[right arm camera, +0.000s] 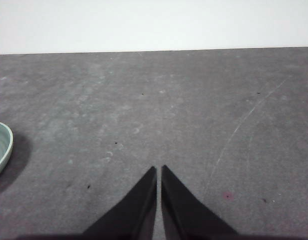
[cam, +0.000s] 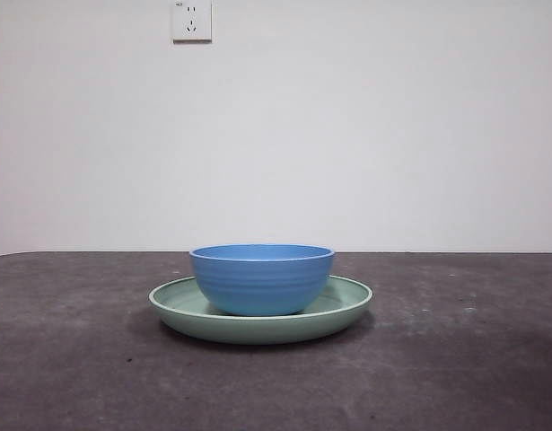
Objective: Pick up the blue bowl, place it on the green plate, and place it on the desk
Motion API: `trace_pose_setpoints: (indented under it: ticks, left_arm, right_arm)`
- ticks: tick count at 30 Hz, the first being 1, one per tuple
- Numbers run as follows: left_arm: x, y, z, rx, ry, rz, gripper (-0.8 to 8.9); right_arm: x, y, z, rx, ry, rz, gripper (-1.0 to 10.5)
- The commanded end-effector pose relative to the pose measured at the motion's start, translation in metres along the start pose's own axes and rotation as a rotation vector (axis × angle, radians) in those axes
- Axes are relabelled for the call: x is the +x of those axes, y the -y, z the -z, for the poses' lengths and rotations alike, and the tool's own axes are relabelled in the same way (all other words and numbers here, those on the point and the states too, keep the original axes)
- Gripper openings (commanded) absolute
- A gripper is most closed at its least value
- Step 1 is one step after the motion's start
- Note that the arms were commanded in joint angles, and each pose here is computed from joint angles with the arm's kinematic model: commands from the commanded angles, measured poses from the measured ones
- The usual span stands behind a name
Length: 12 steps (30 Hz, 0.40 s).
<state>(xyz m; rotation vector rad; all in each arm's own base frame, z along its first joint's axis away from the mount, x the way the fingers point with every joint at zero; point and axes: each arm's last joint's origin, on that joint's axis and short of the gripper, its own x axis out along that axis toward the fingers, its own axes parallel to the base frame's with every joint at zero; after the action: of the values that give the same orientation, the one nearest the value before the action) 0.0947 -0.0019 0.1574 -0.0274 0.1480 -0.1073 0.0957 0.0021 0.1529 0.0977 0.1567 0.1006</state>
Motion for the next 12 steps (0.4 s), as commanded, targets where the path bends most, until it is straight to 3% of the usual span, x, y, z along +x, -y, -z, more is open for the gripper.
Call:
trace_pose_setpoints:
  ticks: [1,12]
  left_arm:
    - [0.0019,-0.0006,0.0072,-0.006,-0.025,-0.003,0.19]
    - [0.0019,-0.0006,0.0072,-0.006,-0.025,-0.003,0.19]
  right_arm:
    - [0.0005,0.0003,0.0014,0.017,0.0,0.002,0.1]
    - [0.0004,0.0002,0.0009,0.017,0.003,0.0,0.1]
